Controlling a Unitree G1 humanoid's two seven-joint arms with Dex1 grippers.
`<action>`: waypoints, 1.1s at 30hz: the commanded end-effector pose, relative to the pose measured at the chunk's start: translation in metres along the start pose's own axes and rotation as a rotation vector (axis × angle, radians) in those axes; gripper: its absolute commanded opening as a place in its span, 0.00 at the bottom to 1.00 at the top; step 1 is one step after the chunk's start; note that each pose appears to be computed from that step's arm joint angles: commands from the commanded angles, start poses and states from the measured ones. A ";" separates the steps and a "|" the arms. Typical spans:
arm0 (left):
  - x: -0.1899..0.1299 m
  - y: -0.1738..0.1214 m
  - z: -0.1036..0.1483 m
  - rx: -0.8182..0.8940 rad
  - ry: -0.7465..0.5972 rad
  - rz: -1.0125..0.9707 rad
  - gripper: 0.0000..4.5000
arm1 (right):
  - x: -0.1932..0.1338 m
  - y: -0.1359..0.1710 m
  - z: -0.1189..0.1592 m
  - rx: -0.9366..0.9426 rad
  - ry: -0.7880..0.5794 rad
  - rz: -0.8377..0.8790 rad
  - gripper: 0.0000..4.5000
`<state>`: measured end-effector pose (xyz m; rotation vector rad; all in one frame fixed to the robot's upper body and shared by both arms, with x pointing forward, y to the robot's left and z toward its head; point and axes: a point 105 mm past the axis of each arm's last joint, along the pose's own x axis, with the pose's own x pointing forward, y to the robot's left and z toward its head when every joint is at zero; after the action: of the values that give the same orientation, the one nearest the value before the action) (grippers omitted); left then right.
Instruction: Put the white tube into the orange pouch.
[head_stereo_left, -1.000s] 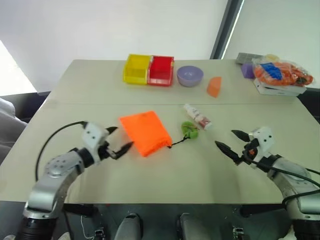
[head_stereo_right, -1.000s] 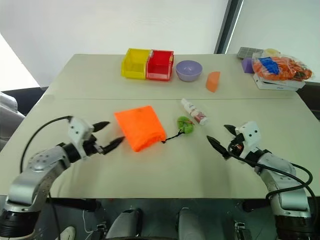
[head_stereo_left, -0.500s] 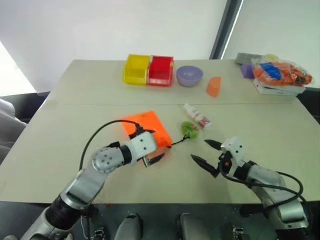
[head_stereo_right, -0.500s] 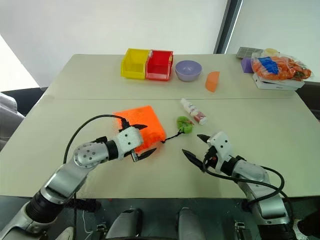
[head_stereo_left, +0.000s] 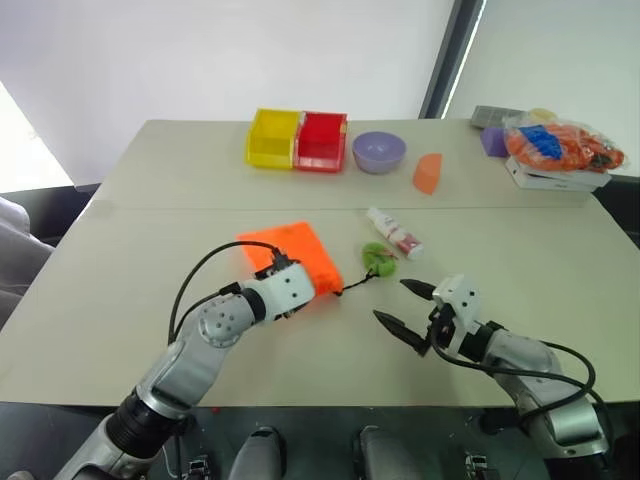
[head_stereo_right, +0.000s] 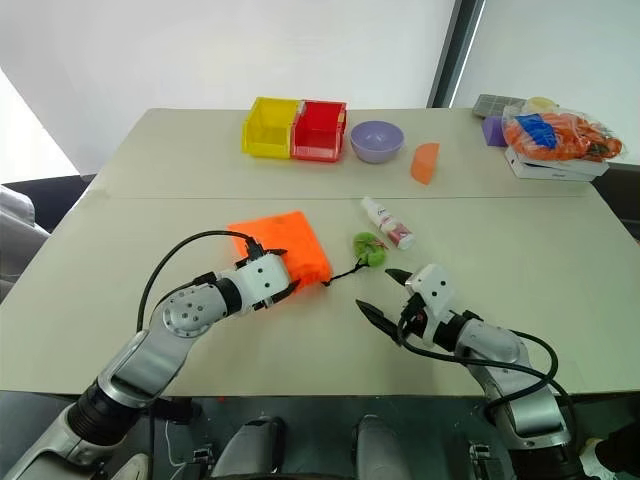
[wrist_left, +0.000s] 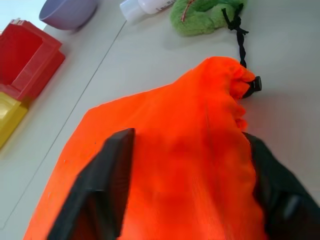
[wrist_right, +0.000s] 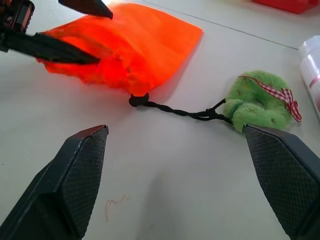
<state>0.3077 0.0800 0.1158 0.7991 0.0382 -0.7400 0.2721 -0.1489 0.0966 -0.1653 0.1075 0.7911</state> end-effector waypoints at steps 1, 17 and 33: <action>-0.005 0.009 0.009 0.003 -0.035 0.033 0.18 | 0.002 0.003 0.016 -0.035 -0.059 0.022 1.00; -0.013 0.033 0.000 -0.554 -0.113 0.039 0.01 | 0.009 -0.064 0.022 -0.028 -0.078 -0.333 1.00; -0.009 0.034 -0.006 -0.594 -0.108 -0.010 0.01 | 0.060 -0.121 -0.002 0.161 0.017 -0.545 1.00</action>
<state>0.3230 0.1070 0.1235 0.1818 0.2099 -0.7178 0.3954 -0.1900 0.0835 -0.0489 0.1913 0.2457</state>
